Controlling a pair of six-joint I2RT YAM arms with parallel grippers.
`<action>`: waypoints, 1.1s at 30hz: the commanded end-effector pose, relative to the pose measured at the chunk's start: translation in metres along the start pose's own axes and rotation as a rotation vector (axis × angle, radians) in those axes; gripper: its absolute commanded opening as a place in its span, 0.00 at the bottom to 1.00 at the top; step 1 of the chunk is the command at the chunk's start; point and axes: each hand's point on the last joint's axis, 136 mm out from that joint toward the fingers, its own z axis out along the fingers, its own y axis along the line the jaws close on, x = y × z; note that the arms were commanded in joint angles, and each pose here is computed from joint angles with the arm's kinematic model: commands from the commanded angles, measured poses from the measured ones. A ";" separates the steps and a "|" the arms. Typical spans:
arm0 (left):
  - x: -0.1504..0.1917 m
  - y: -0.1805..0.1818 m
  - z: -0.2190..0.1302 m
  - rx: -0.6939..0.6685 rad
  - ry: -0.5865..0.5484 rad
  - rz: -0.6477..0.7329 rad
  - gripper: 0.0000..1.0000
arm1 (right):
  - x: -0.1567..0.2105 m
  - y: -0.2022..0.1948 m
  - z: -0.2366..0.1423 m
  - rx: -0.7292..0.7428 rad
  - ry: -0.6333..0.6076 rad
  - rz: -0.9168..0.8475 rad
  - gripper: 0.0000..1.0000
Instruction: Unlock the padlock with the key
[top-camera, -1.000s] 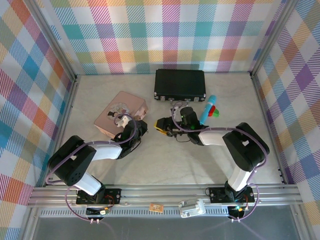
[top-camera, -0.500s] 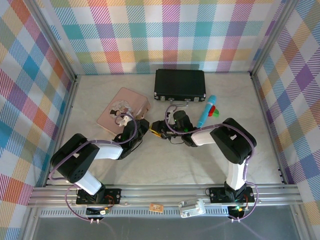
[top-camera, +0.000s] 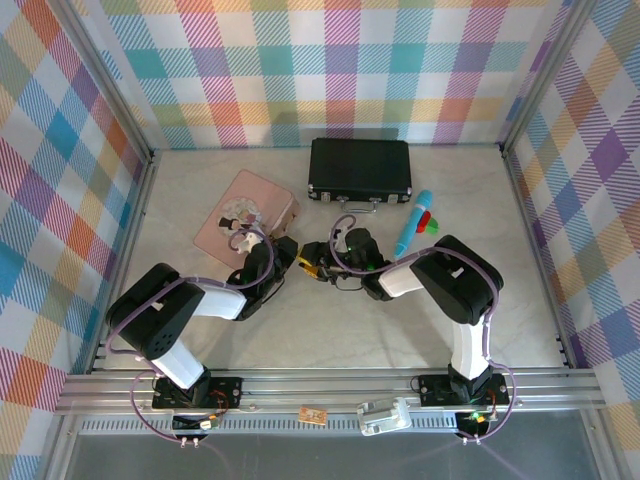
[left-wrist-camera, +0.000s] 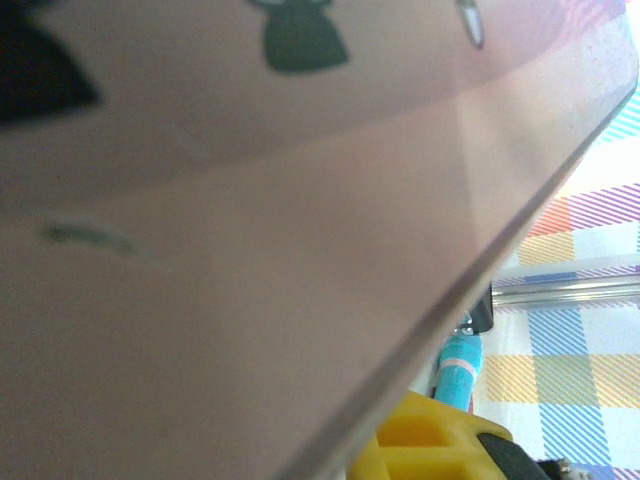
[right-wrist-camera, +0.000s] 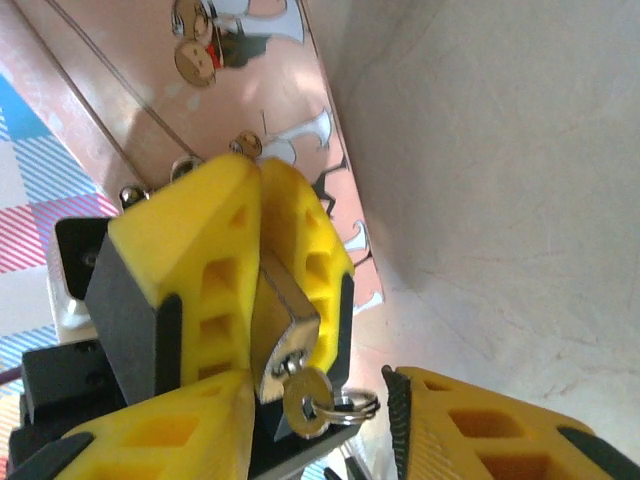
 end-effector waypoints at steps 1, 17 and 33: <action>-0.004 -0.025 0.000 0.116 -0.014 -0.065 0.00 | 0.002 0.012 0.000 -0.088 -0.016 0.051 0.40; 0.001 -0.026 0.000 0.120 0.014 -0.068 0.00 | -0.011 0.013 0.002 -0.124 -0.070 0.054 0.00; 0.020 0.025 0.004 -0.135 0.121 -0.011 0.03 | -0.016 -0.036 0.010 0.010 -0.021 0.026 0.00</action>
